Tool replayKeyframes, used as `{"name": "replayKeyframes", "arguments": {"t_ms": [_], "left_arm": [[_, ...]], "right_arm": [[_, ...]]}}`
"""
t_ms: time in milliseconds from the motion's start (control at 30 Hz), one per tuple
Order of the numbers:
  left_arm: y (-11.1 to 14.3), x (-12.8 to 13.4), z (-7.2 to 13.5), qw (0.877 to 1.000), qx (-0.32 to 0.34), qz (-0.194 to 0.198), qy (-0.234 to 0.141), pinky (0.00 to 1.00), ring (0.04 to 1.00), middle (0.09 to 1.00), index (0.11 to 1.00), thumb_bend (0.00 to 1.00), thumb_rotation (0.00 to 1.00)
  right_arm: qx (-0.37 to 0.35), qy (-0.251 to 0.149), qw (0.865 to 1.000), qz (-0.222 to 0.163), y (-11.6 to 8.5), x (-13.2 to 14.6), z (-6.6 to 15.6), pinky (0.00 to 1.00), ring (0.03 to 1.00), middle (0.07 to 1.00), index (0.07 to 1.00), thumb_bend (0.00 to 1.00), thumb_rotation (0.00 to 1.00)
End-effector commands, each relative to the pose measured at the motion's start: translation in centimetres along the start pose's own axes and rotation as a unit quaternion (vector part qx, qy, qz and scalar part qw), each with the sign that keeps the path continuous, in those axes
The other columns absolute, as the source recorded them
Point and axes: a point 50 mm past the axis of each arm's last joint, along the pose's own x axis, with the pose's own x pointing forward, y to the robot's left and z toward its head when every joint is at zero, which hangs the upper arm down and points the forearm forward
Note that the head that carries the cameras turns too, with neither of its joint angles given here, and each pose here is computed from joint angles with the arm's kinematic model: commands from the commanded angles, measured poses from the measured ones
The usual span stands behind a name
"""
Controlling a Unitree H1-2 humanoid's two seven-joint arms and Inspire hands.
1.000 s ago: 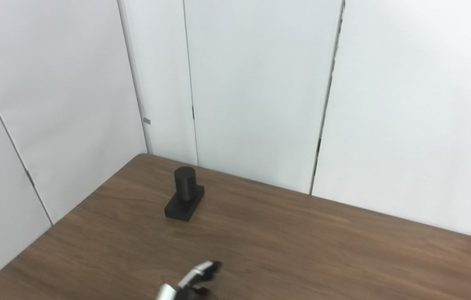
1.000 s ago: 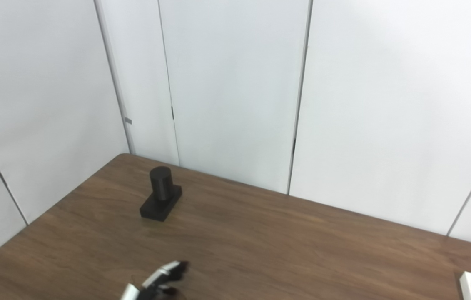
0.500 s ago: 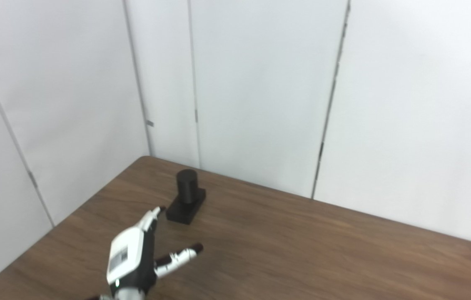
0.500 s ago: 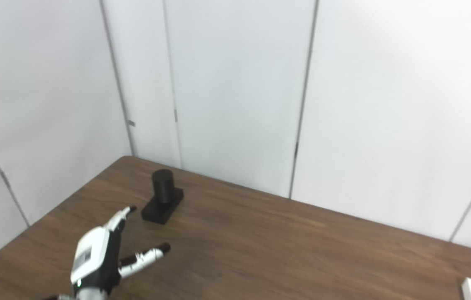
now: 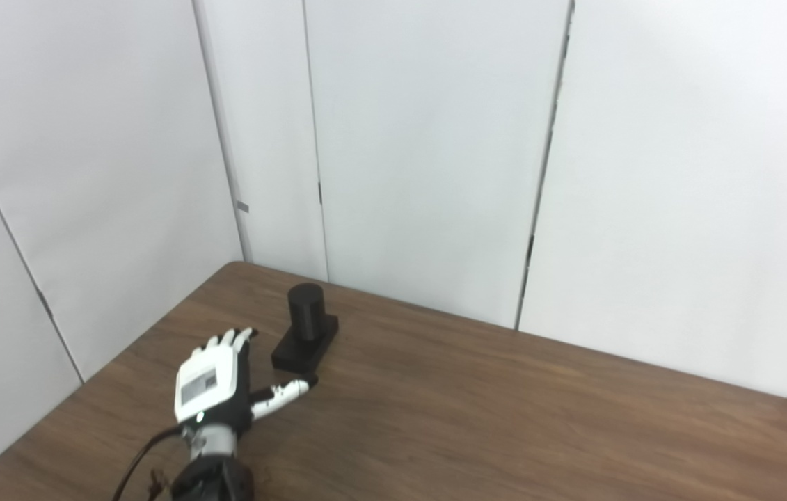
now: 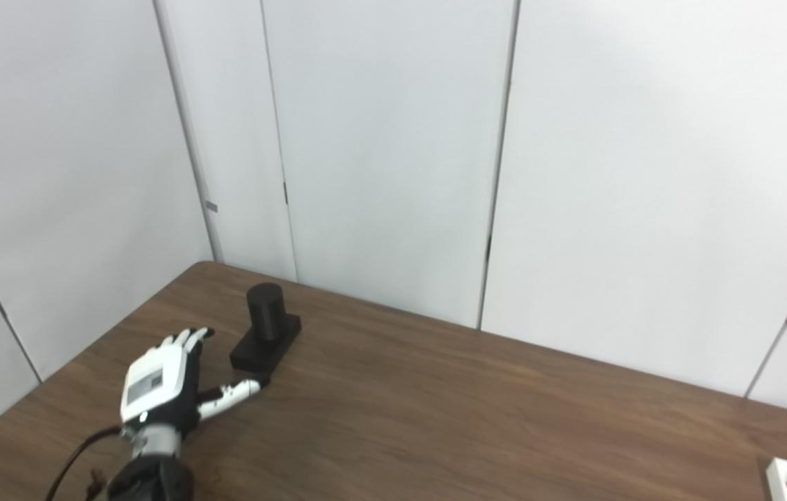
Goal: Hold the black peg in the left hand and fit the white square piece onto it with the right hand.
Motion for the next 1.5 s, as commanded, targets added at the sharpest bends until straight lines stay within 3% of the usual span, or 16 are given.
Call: {"name": "replayKeyframes", "arguments": {"t_ms": [0,200,300,433,600,833,1233,1467], "left_arm": [[1.7,2.0,0.9,0.999,0.015,0.042,-0.007,0.95,0.957,0.948,0.873,0.89,0.73],[0.9,4.3,2.0,1.000,0.002,0.014,0.015,0.96,0.954,0.941,0.862,0.89,0.74],[0.7,5.2,2.5,1.000,-0.004,0.007,0.018,0.93,0.942,0.928,0.858,0.91,0.75],[0.2,6.2,3.4,0.999,-0.045,-0.011,0.025,0.91,0.929,0.904,0.838,0.91,0.71],[-0.5,7.4,4.6,0.996,-0.078,-0.030,0.038,0.77,0.872,0.859,0.815,0.92,0.70],[-0.8,8.3,5.8,0.996,-0.071,-0.046,0.034,0.77,0.870,0.867,0.832,0.92,0.73],[-1.7,8.6,6.6,0.995,-0.063,-0.061,0.042,0.77,0.880,0.880,0.842,0.90,0.71],[-2.7,9.0,6.1,0.997,0.022,-0.055,0.045,0.76,0.851,0.867,0.834,0.89,0.71]], "right_arm": [[0.017,0.011,1.000,0.001,1.0,-0.7,-1.0,0.93,0.933,0.939,0.935,0.52,0.98],[0.012,0.010,1.000,0.003,1.2,-0.9,-0.9,0.88,0.915,0.929,0.923,0.53,0.98],[0.015,0.012,1.000,0.004,1.3,-1.0,-0.8,0.91,0.928,0.926,0.922,0.53,0.98],[0.009,0.015,1.000,0.004,1.3,-1.0,-0.8,0.89,0.932,0.933,0.924,0.56,0.98],[0.007,0.017,1.000,0.002,1.4,-1.1,-0.7,0.86,0.926,0.924,0.920,0.61,0.97],[0.006,0.016,1.000,0.004,1.4,-1.1,-0.8,0.86,0.929,0.927,0.919,0.65,0.97],[0.007,0.010,1.000,0.009,1.4,-1.1,-0.7,0.83,0.922,0.921,0.923,0.64,0.97],[0.009,0.012,1.000,0.005,1.3,-1.1,-0.8,0.82,0.907,0.908,0.914,0.69,0.96]]}}
